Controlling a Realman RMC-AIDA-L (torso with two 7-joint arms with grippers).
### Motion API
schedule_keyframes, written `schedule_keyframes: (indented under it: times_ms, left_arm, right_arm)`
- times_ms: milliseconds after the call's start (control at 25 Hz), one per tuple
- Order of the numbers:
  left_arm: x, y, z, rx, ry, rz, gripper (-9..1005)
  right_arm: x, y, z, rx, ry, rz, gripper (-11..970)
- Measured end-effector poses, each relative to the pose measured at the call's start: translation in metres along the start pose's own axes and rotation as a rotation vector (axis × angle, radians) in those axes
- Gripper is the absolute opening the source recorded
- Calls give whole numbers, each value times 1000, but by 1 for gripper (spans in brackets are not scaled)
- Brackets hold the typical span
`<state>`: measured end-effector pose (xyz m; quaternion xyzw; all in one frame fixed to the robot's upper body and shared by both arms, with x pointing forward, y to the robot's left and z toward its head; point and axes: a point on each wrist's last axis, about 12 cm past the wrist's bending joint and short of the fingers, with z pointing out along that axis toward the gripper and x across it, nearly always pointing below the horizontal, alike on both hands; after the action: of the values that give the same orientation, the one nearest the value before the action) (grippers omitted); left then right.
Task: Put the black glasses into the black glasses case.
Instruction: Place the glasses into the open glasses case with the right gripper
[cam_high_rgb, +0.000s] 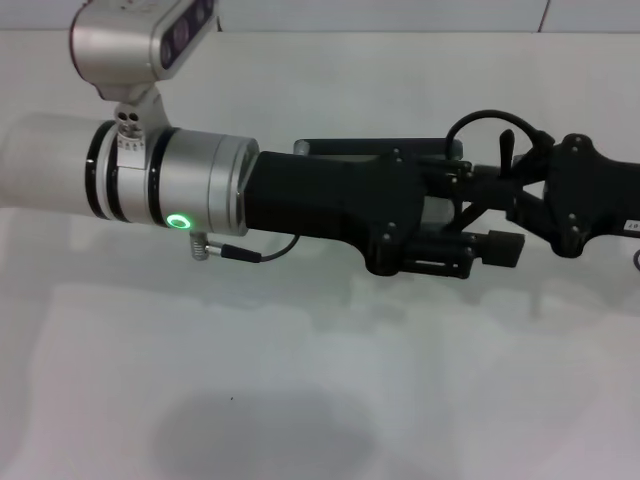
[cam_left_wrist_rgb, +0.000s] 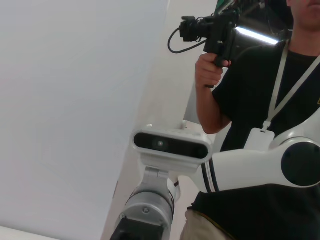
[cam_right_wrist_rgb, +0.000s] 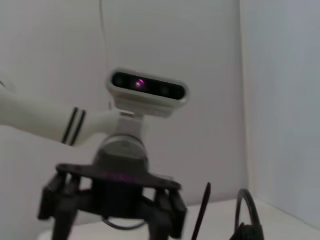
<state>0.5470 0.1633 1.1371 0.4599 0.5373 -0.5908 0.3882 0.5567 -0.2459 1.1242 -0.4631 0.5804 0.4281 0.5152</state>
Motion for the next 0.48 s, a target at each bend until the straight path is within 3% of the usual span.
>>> schedule_keyframes:
  times_ms: [240, 480]
  left_arm:
    - [5, 0, -29, -120, -74, -15, 602]
    - [18, -1, -73, -347, -164, -50, 602]
  right_arm:
    - [-8, -8, -5, 74, 50, -87, 35]
    - [-48, -14, 4, 53, 242, -161, 35]
